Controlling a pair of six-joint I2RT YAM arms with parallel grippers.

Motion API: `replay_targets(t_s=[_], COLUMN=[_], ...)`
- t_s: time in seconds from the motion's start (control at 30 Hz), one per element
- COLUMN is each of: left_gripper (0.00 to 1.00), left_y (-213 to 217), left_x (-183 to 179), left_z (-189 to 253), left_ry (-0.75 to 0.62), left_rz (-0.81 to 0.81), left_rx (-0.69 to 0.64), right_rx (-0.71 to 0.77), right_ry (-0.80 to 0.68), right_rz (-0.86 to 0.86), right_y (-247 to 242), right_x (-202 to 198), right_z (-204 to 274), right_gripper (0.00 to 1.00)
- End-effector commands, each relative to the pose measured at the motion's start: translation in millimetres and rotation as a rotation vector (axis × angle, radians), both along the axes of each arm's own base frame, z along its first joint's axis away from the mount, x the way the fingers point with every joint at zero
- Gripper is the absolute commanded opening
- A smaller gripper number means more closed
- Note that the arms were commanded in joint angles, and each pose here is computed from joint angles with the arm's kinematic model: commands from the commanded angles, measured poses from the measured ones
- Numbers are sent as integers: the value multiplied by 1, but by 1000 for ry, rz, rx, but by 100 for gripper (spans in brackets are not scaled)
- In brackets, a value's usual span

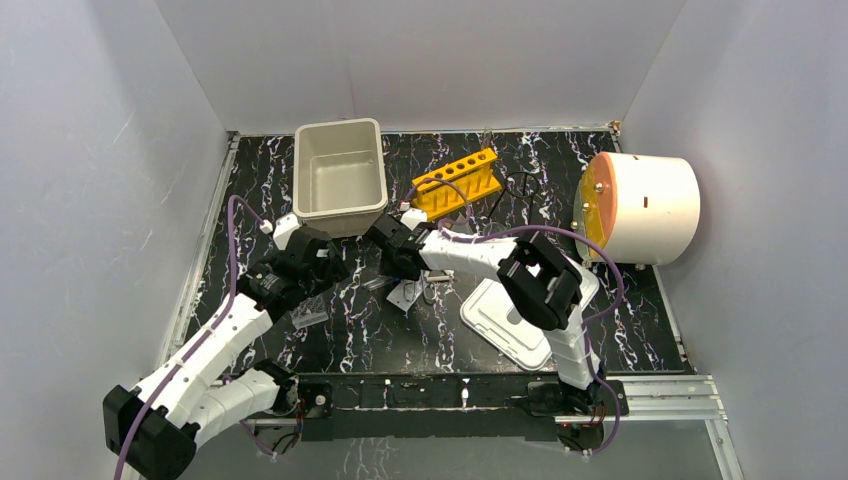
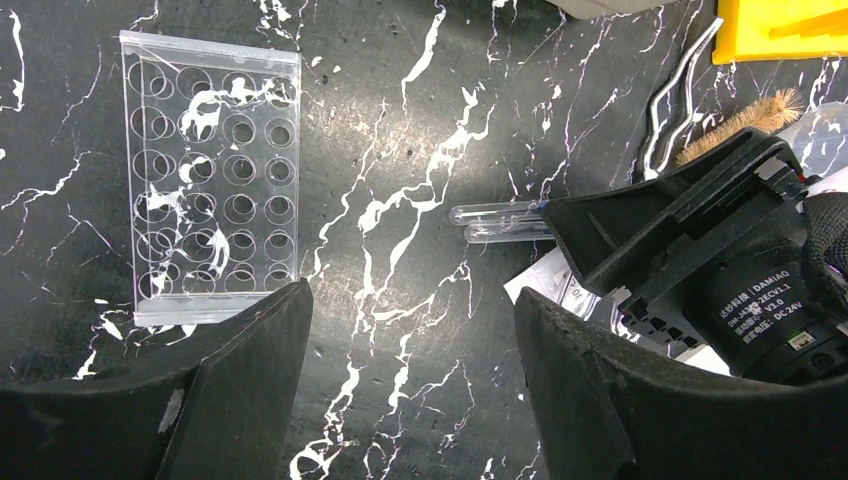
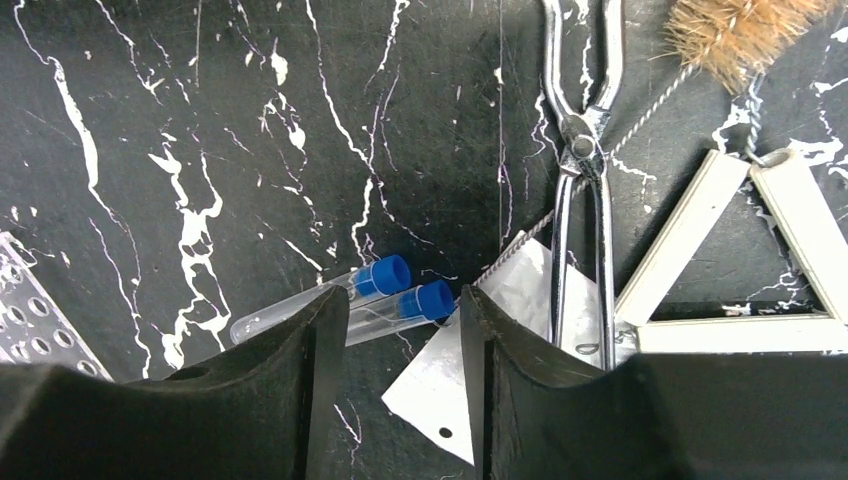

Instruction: Organize the chemistry lab equipment

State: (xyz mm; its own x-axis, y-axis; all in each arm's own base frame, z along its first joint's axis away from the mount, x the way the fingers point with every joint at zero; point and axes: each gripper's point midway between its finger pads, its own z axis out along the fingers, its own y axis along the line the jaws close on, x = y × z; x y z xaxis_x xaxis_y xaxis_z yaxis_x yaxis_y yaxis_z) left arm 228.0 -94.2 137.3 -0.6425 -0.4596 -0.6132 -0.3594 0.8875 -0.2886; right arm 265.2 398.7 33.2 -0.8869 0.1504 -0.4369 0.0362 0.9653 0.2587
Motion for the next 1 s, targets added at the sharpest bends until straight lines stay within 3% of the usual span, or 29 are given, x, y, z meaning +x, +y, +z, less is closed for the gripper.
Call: replay_targets(t_s=[0.0, 0.17, 0.57, 0.97], left_gripper=[73, 74, 75, 77], left_y=[11, 14, 14, 19], left_x=[3, 3, 3, -2], left_z=[9, 12, 8, 10], left_ry=[-34, -45, -46, -47], left_rz=[31, 34, 32, 76], left_rx=[35, 45, 34, 16], right_rx=[-47, -59, -34, -106], right_ry=[-27, -33, -76, -44], right_rz=[1, 37, 152, 220], right_y=[-1, 2, 12, 11], right_x=[5, 3, -2, -5], right_z=[3, 5, 22, 5], right_gripper=[50, 44, 52, 46])
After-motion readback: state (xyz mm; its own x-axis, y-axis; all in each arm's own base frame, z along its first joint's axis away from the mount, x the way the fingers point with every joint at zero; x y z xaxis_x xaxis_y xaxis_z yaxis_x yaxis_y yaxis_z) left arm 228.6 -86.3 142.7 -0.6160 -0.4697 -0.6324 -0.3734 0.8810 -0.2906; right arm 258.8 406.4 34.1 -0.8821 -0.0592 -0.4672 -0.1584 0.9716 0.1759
